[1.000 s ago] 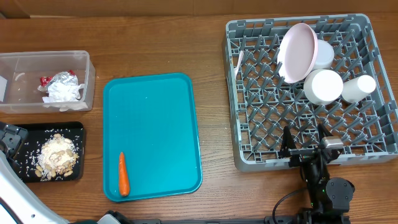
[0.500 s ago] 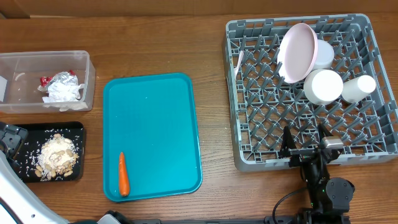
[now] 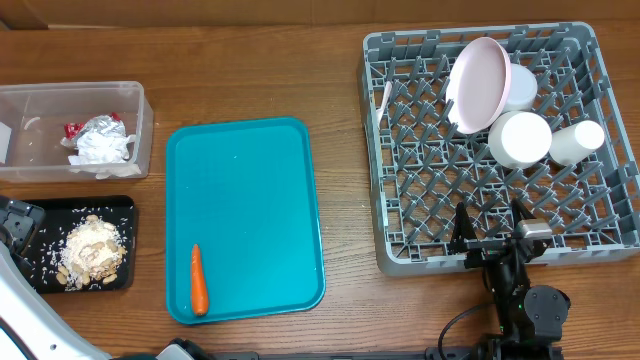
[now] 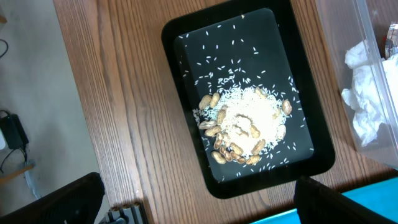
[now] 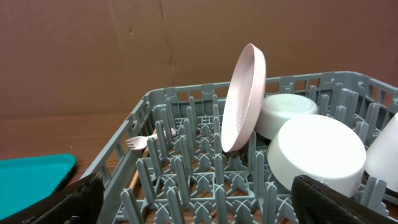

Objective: Sort waste into correct bins and load items into the dishwasher rack

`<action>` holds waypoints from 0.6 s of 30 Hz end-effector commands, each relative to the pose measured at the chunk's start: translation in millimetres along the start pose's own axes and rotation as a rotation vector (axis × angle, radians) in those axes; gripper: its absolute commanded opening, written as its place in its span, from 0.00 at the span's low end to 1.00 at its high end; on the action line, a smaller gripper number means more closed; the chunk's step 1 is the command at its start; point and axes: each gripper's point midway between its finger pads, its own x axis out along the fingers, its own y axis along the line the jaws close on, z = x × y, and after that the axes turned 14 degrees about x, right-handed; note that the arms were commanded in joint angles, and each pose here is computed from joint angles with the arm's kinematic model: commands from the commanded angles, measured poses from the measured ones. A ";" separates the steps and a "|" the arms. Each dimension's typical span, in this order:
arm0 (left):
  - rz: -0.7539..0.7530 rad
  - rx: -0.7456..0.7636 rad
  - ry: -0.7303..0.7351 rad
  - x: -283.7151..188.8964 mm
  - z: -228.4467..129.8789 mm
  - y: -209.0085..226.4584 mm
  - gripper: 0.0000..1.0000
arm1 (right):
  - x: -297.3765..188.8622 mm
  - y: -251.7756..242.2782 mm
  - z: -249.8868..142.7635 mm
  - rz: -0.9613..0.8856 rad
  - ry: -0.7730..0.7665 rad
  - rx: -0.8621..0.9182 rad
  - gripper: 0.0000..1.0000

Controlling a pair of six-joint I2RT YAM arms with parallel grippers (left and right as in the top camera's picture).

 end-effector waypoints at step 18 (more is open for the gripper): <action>-0.036 0.038 -0.039 -12.5 2.4 -16.9 1.00 | -0.1 -4.9 0.0 -0.021 -0.012 -0.009 1.00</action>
